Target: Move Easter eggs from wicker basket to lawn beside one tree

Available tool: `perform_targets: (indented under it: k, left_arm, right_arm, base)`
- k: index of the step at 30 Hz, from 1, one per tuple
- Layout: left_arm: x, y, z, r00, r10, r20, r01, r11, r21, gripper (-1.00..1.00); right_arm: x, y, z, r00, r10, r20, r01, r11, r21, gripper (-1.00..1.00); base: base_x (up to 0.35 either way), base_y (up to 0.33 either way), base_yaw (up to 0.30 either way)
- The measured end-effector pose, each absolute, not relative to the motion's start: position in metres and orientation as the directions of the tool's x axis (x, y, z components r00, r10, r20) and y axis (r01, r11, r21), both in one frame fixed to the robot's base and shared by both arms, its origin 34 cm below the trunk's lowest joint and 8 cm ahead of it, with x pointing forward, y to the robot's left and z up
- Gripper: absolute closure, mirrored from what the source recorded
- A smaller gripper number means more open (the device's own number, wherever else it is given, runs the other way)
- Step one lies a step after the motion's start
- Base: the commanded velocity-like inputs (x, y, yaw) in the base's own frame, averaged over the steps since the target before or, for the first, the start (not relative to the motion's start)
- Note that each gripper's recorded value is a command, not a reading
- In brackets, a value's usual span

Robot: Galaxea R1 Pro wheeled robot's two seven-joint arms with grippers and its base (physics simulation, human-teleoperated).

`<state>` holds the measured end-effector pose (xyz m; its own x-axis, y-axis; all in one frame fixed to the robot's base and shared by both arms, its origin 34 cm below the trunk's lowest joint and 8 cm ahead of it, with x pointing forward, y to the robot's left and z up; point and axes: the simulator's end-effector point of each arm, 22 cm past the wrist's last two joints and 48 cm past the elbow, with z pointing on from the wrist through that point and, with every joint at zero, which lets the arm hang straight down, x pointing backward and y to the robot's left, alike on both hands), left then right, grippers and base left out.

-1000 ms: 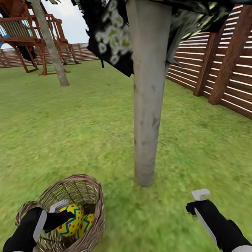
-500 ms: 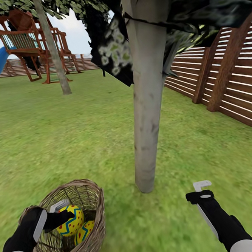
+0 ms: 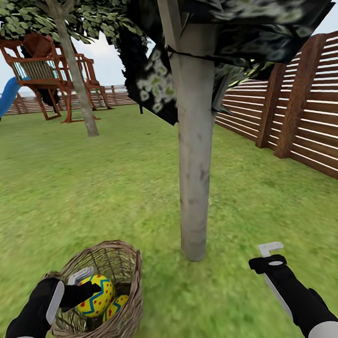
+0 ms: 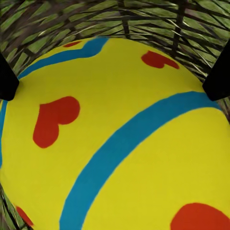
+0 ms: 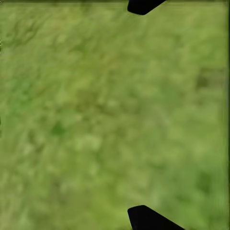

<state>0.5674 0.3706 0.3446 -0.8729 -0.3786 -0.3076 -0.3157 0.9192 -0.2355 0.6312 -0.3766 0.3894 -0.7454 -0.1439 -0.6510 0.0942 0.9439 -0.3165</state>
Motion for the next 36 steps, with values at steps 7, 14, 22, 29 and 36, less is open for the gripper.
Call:
perform_targets:
  k: [7, 14, 22, 29, 36]
  left_arm:
    - [0.572, 0.371, 0.36, -0.864, -0.379, -0.333, -0.309, 0.919, -0.245, 1.0]
    - [0.576, 0.37, 0.374, -0.854, -0.379, -0.357, -0.302, 0.919, -0.254, 1.0]
    - [0.58, 0.37, 0.392, -0.841, -0.379, -0.386, -0.292, 0.919, -0.266, 1.0]
    - [0.584, 0.369, 0.407, -0.833, -0.378, -0.403, -0.285, 0.919, -0.273, 1.0]
    - [0.589, 0.367, 0.423, -0.835, -0.376, -0.402, -0.282, 0.919, -0.274, 1.0]
  right_arm:
    - [0.635, -0.375, 0.406, -0.725, -0.142, -0.674, 0.103, 0.945, -0.31, -1.0]
    - [0.637, -0.375, 0.423, -0.706, -0.144, -0.694, 0.11, 0.945, -0.307, -1.0]
    - [0.64, -0.374, 0.441, -0.684, -0.146, -0.715, 0.117, 0.945, -0.305, -1.0]
    - [0.642, -0.372, 0.457, -0.672, -0.15, -0.725, 0.119, 0.944, -0.306, -1.0]
    - [0.646, -0.372, 0.472, -0.675, -0.151, -0.722, 0.118, 0.944, -0.308, -1.0]
  base:
    - [-0.009, 0.0, 0.0]
    - [-0.014, 0.0, 0.0]
    - [0.0, 0.0, 0.0]
    - [-0.074, 0.0, 0.0]
    - [-0.329, 0.0, 0.0]
